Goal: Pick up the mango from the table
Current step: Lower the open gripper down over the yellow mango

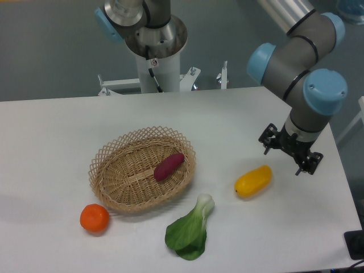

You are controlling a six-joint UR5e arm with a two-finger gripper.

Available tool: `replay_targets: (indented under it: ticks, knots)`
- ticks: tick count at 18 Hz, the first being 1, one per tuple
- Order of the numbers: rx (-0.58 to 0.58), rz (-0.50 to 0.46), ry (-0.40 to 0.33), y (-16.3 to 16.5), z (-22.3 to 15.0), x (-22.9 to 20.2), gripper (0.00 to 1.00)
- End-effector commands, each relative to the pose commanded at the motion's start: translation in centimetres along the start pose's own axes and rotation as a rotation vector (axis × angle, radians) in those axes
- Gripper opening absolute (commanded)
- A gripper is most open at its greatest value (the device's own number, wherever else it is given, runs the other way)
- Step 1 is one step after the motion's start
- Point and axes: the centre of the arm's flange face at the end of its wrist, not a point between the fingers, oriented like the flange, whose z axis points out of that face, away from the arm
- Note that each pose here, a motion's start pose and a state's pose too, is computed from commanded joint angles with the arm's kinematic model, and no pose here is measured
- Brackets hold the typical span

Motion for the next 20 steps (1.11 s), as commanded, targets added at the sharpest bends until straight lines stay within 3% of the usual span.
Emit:
replay_targets:
  ticks: [9,12,20]
  knots:
    - [0.003,0.040,-0.072,-1.4,3.5,1.1,1.00]
    - [-0.002,0.048,-0.073,-1.1,5.4,2.2,1.00]
    - [0.004,0.070,-0.085,-2.3,6.3,2.2,1.00]
